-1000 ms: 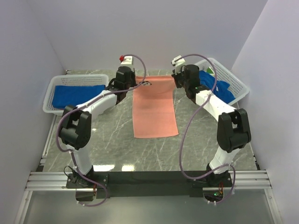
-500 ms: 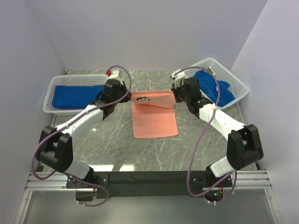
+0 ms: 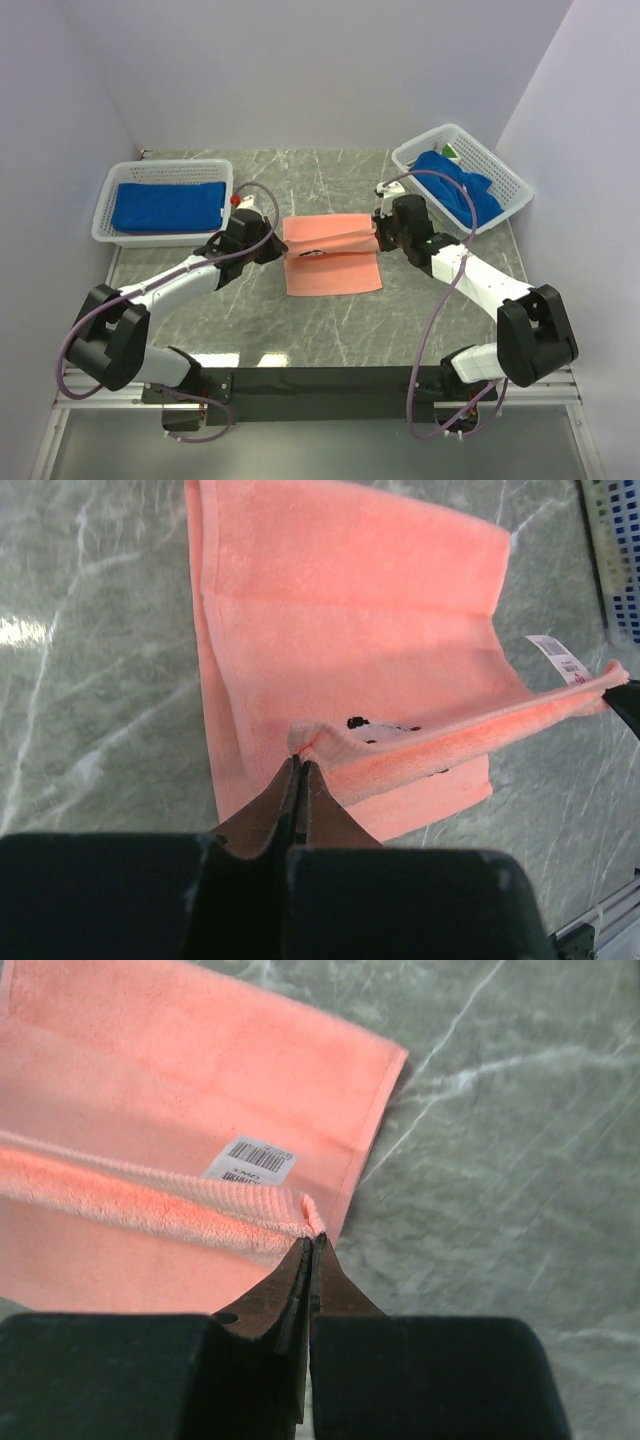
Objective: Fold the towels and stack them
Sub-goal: Fold the towel
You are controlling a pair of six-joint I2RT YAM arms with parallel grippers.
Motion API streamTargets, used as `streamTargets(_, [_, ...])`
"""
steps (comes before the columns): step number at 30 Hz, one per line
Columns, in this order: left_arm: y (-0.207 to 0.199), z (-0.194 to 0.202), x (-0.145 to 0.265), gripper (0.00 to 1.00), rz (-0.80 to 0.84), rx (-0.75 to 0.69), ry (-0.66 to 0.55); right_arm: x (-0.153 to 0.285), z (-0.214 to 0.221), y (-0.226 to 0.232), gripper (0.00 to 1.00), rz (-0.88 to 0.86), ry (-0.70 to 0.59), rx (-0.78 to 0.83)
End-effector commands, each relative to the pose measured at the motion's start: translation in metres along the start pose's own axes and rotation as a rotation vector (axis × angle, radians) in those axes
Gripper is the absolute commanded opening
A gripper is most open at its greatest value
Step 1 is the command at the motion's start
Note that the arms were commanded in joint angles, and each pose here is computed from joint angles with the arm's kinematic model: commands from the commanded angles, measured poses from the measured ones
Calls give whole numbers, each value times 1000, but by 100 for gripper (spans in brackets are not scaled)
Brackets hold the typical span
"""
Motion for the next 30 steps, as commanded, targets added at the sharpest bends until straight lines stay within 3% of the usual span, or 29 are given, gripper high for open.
streamTargets(1, [28,2,1,1,-113,21,-46,7,26,-25,0,175,85,-93])
streamTargets(13, [67,49,-8,1,-211,47,42,-17,76,-7,0,88,351,-114])
streamTargets(22, [86,68,-16,1,-271,46,110,-22,80,-13,0,122,401,-92])
streamTargets(30, [85,63,-13,1,-280,39,87,-20,82,-11,2,107,436,-89])
Point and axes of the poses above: each gripper's point midway between its finger pads, its own x axis back along the fingers, its own y axis along the line the jaws close on, z = x × y, the point moved 3 cm from there along x, back along the fingers, and after that the axes turned 8 degrees about x, right-handed, at the moved point
